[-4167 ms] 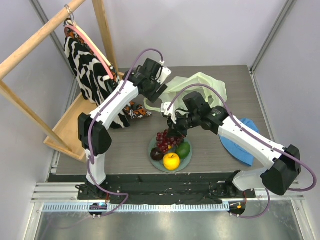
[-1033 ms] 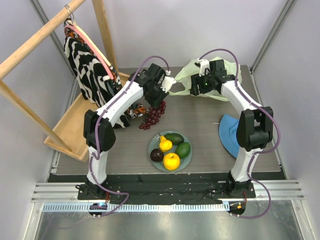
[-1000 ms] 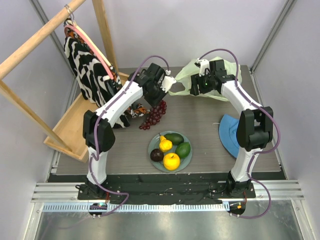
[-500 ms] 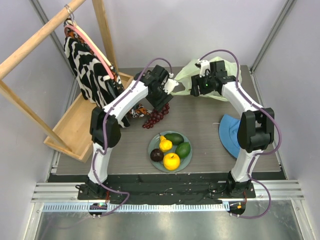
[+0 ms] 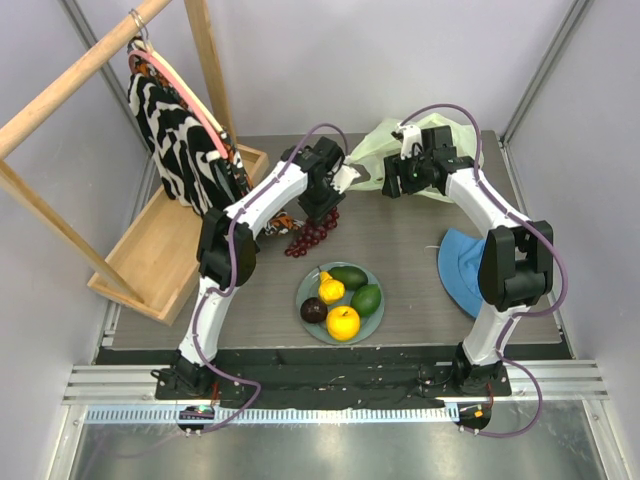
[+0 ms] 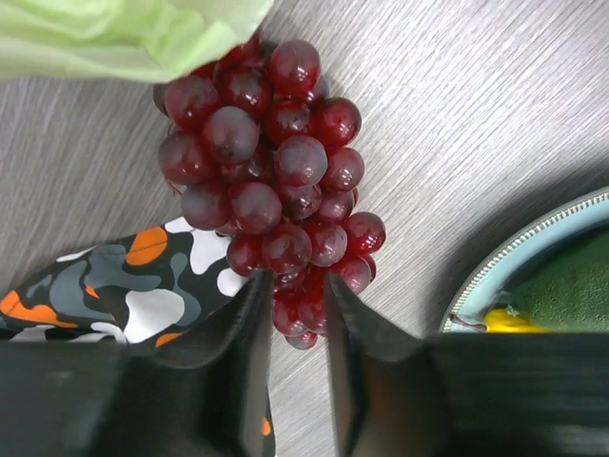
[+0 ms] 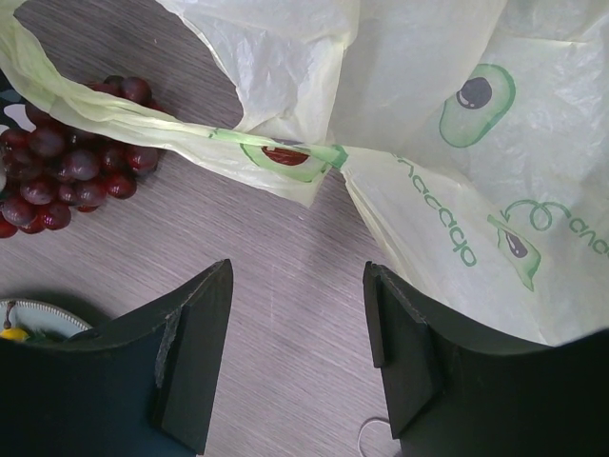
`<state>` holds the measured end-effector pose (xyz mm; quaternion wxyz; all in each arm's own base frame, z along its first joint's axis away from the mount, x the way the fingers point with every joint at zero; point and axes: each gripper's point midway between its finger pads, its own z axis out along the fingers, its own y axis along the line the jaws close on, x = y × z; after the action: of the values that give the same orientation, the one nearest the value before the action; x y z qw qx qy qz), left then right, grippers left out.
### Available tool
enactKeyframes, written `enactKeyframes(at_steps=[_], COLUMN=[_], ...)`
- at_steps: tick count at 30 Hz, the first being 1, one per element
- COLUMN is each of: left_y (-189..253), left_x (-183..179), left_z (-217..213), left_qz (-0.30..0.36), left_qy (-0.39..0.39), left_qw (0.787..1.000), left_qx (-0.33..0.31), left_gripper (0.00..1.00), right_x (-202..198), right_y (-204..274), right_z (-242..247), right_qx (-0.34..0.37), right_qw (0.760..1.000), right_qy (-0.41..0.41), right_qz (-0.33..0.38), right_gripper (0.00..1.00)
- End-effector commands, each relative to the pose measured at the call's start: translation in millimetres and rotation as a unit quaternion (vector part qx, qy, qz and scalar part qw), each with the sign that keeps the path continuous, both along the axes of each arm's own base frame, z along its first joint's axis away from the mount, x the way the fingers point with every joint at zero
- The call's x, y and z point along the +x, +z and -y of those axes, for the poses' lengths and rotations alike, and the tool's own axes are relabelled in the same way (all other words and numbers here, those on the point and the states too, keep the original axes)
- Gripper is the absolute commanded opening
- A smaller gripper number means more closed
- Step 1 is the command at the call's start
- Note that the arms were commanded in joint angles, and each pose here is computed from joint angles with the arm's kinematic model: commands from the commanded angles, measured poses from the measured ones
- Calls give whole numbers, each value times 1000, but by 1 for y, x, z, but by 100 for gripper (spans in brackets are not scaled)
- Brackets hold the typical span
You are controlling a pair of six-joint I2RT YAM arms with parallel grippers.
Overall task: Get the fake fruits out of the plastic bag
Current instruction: Pick up the fake fruit from the center of the board.
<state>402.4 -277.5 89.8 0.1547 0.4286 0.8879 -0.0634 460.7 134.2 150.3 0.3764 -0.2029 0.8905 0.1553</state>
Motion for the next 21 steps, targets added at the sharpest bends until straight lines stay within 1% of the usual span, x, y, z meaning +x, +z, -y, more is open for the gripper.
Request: enactKeyframes(at_steps=[1,2,3,5,6,7,8,9,10,17,21], left_y=[11,11,11,9,10,9,10,10,9,16,10], left_x=[2,1,1,0,-1,0,2,2,3,7,11], left_z=[5,5,5,3,3,3,2,1,1,14,13], left_qz=[7,6,6,2,3,5,9,10,12,13,13], left_qy=[9,8,8,8,9,12,15,15,16,15,24], left_qw=[1000,1000,1000,1000,1000,1000,1000,1000,1000,999,999], left_qx=[-13,-13,-13,-10,-10,-10,-7,-6,-6,-31,-21], left_gripper=[28,26,20,17,17,18,22,28,30,32,32], right_x=[4,5,5,6,6,6,6,6,5,4,4], right_y=[30,30,29,30,29,29,30,30,29,25,23], right_z=[-2,-2,-2,-2,-3,-3,-3,-3,-4,-3,-2], right_qx=[11,11,11,12,14,14,15,15,15,13,11], right_qw=[999,999,999,999,999,999,999,999,999,999,999], right_qy=[0,0,0,-1,0,-1,0,0,1,0,-1], right_qz=[44,45,44,44,43,43,45,44,43,39,38], right_gripper=[64,64,64,64,64,64,64,64,64,64,64])
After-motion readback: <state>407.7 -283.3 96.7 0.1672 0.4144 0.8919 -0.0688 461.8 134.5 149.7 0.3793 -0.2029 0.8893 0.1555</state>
